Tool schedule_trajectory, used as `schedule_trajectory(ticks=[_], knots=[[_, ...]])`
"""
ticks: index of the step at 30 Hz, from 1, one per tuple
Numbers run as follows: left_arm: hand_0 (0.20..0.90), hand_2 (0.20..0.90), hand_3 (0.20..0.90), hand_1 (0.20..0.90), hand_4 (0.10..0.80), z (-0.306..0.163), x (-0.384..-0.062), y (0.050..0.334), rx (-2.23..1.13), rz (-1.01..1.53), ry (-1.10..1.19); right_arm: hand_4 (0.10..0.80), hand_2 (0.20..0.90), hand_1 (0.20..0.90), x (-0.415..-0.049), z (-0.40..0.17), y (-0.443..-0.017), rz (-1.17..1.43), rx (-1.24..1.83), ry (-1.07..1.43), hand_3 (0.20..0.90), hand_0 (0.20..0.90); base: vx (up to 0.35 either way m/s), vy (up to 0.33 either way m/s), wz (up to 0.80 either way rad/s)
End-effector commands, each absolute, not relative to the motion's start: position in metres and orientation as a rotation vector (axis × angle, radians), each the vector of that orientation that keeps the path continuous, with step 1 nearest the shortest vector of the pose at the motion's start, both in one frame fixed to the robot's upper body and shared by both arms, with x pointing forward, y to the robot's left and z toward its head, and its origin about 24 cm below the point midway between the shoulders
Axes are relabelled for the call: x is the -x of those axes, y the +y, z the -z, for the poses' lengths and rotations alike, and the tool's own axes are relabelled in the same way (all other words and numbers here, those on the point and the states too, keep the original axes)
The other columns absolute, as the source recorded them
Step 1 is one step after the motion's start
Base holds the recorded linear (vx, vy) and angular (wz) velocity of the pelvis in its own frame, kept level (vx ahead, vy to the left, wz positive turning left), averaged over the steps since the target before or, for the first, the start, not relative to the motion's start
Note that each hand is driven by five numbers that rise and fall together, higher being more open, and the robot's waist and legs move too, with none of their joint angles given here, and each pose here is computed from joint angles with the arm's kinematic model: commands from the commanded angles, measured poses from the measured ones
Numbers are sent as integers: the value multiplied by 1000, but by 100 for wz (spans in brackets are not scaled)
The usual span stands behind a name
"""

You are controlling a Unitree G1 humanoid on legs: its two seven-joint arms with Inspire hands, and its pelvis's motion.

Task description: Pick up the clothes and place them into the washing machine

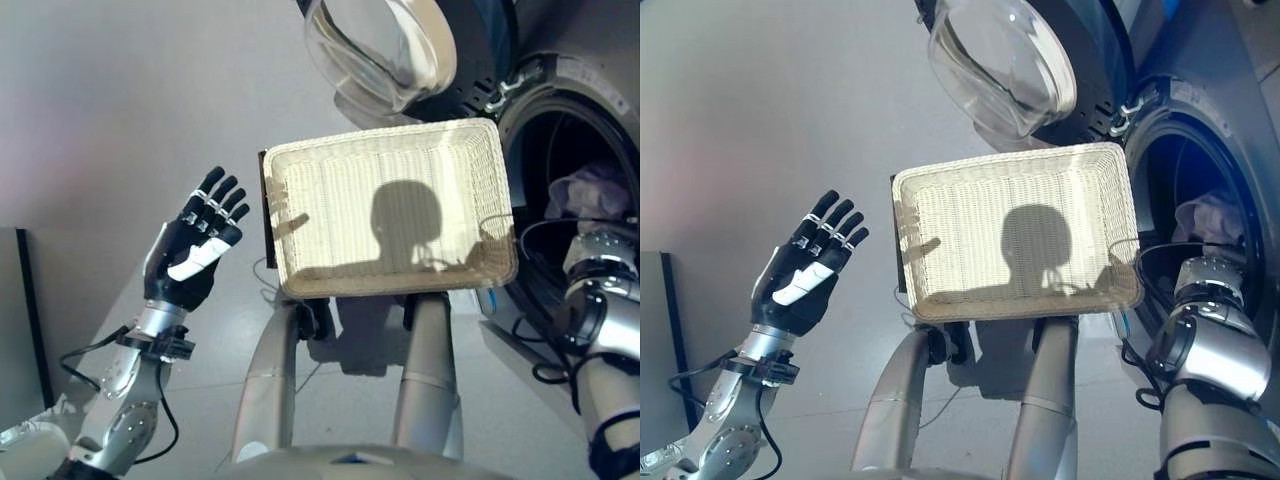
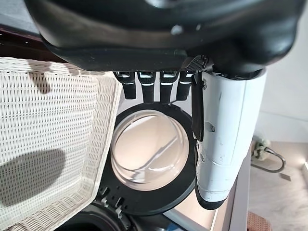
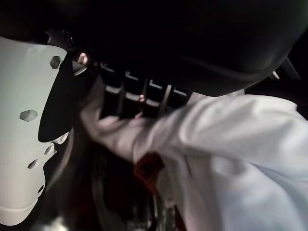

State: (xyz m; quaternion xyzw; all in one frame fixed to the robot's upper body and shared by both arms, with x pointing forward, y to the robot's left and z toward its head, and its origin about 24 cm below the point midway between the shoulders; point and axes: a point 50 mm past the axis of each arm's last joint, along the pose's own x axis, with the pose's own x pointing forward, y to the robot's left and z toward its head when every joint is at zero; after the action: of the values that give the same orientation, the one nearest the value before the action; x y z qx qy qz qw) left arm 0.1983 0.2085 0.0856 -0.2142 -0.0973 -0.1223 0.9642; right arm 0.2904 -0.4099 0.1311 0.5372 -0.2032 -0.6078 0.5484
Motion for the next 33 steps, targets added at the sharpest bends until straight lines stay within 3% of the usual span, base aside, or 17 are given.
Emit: schedule_trajectory(ticks=[1, 4, 10, 17, 33], knots=[[900, 900, 900, 900, 800, -122, -196, 224, 395, 239, -420, 800, 900, 900, -277, -169, -426, 1383, -1074, -714, 900, 900, 1, 6, -8], [900, 900, 900, 900, 800, -119, -195, 223, 397, 253, -403, 800, 900, 900, -287, -170, -415, 1334, -1062, -716, 900, 900, -84, 27, -6], [900, 900, 900, 900, 800, -113, -197, 224, 335, 279, -367, 800, 900, 900, -310, -168, -393, 1215, -697, -521, 900, 900, 11, 28, -6], [900, 900, 900, 900, 800, -97, -198, 221, 314, 301, -309, 800, 900, 900, -328, -121, -352, 1062, -483, -296, 900, 900, 72, 6, 0], [900, 900, 900, 900, 800, -85, -197, 221, 292, 314, -259, 800, 900, 900, -317, -55, -330, 978, -346, -28, 900, 900, 48, -7, 4]])
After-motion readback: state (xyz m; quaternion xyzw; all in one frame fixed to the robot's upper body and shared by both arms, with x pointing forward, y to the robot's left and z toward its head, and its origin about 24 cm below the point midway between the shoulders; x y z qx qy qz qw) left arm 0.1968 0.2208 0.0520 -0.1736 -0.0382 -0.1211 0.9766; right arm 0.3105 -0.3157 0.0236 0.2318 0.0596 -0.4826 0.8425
